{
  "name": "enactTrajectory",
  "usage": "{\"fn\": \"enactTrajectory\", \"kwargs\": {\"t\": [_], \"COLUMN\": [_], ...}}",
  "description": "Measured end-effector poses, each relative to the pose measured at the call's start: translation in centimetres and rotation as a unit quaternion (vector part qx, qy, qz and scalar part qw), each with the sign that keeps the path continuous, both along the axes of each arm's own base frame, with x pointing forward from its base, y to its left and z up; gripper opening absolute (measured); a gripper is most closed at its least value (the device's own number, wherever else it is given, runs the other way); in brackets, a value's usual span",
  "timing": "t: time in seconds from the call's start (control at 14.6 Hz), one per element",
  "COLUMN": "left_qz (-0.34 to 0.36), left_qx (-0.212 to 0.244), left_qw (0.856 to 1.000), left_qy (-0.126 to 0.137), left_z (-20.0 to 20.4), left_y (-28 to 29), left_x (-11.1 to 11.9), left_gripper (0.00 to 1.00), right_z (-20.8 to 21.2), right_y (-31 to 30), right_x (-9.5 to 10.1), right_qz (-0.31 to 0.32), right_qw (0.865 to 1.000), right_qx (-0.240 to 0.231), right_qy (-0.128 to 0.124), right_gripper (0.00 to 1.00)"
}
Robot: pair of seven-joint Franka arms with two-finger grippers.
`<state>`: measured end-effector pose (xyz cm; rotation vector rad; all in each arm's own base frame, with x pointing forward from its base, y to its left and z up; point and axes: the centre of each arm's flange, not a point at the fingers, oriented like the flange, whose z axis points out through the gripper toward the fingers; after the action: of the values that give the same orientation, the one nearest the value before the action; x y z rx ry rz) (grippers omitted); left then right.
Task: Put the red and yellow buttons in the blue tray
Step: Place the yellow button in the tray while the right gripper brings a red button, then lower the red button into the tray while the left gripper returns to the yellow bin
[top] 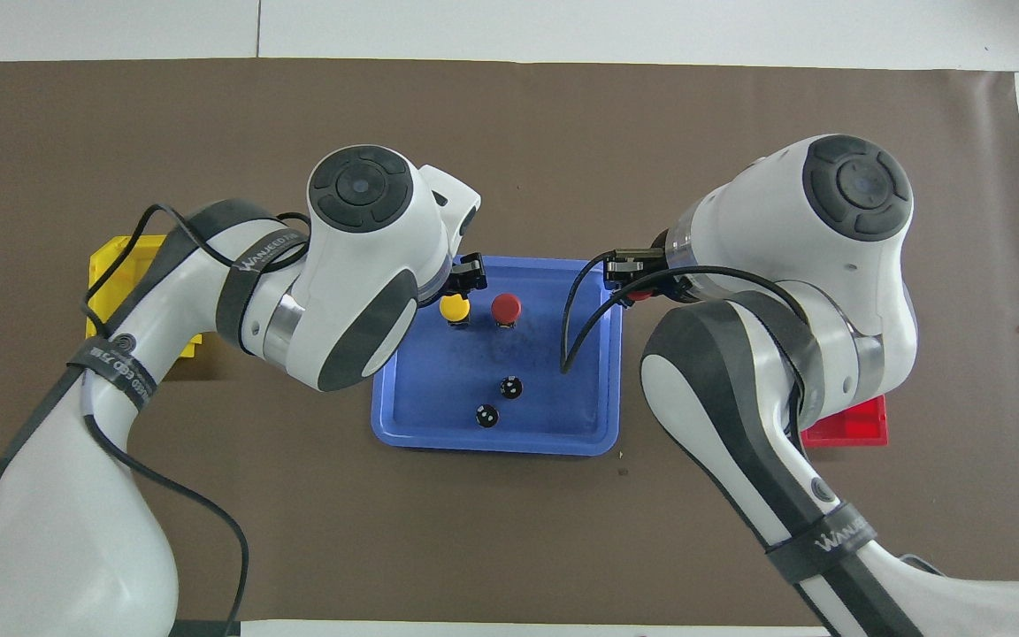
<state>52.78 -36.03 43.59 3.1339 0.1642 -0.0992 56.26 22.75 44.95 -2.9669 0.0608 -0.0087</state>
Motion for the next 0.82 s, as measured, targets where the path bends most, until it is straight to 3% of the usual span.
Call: {"fn": "enactTrajectory", "kwargs": {"t": [0.07,0.14,0.48,0.82], "left_qz": [-0.009,-0.019,-0.092,-0.122], "left_qx": [0.002,0.003,0.004,-0.010], "left_qw": [1.000,1.000,0.995,0.992], "left_qy": [0.002,0.004,0.034,0.026], "left_z": [1.8,3.5,10.3,15.2], "left_y": [1.8,4.0,17.0,29.1], "left_x": [0.2,0.6,1.8,1.4], "left_gripper": [0.99,1.00,1.00,1.00], "right_z": [-0.3,-0.5,-4.0,-7.2], "right_y": [0.2,0.6,5.2,4.4], "right_x": [-0.1,-0.3,-2.1,-2.3], "right_qz": [0.002,0.005,0.075,0.152], "right_qw": [1.000,1.000,0.997,0.988], "right_qx": [-0.001,-0.001,-0.005,-0.012], "right_qy": [0.002,0.002,-0.004,-0.002], "right_gripper": [0.42,0.42,0.42,0.42]}}
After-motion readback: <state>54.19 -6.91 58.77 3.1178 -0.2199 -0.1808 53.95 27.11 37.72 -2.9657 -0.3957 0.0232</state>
